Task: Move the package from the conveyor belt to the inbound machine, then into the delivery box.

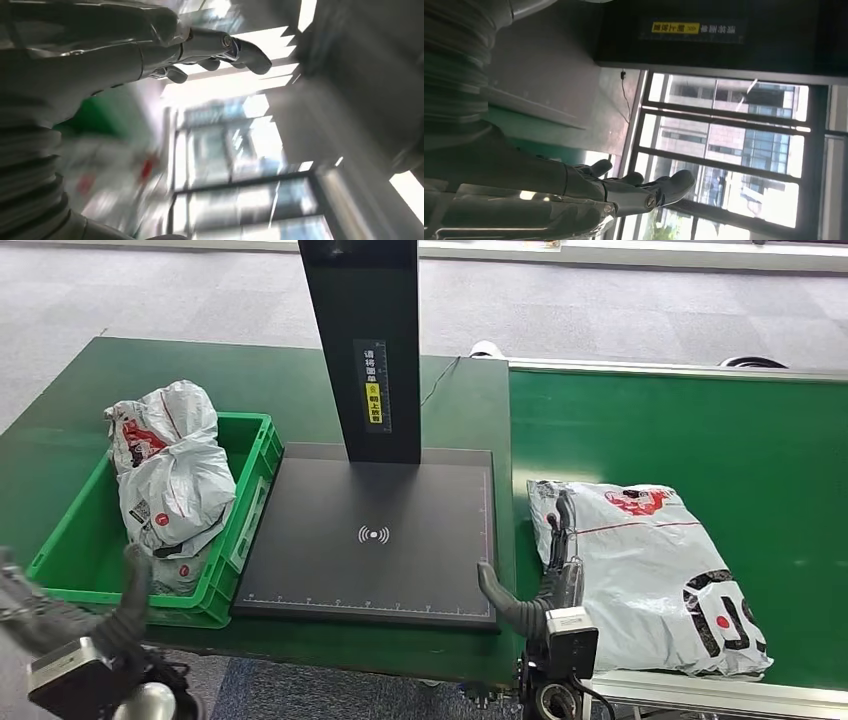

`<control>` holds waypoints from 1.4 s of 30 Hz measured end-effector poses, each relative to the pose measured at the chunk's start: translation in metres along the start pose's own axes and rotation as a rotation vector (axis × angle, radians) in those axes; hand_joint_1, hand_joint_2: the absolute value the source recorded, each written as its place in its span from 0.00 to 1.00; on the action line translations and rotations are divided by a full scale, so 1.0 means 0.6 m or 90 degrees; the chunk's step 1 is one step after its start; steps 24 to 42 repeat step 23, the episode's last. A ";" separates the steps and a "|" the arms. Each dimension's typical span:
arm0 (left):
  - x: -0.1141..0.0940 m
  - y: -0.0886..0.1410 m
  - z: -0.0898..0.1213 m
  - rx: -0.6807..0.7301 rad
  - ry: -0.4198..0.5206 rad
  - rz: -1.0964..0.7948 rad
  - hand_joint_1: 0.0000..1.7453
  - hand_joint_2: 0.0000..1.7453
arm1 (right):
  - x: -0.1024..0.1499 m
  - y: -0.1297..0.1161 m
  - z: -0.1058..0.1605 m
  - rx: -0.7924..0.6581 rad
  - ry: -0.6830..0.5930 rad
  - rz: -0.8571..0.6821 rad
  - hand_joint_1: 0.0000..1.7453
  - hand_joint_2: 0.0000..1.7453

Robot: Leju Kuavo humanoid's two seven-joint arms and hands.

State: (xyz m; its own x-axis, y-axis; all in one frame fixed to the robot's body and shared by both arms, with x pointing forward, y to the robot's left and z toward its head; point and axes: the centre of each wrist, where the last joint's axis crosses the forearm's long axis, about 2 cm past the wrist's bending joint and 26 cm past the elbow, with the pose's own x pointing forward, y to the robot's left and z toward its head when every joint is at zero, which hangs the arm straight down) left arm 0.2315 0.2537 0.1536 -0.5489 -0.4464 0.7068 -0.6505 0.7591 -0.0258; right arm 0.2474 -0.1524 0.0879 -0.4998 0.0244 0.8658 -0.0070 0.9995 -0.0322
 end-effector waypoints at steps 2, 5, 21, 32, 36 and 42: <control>-0.002 -0.040 0.038 -0.068 0.069 0.103 0.00 1.00 | -0.004 0.008 0.008 0.016 0.014 -0.013 0.00 1.00; -0.001 -0.077 0.087 -0.165 0.118 0.162 0.00 1.00 | -0.007 0.017 0.019 0.027 0.033 -0.030 0.00 1.00; -0.006 -0.109 0.192 -0.427 0.147 0.116 0.00 1.00 | -0.025 0.030 0.053 0.034 0.092 -0.049 0.00 1.00; -0.006 -0.110 0.193 -0.433 0.145 0.113 0.00 1.00 | -0.024 0.031 0.054 0.034 0.093 -0.051 0.00 1.00; -0.006 -0.110 0.193 -0.433 0.145 0.113 0.00 1.00 | -0.024 0.031 0.054 0.034 0.093 -0.051 0.00 1.00; -0.006 -0.110 0.193 -0.433 0.145 0.113 0.00 1.00 | -0.024 0.031 0.054 0.034 0.093 -0.051 0.00 1.00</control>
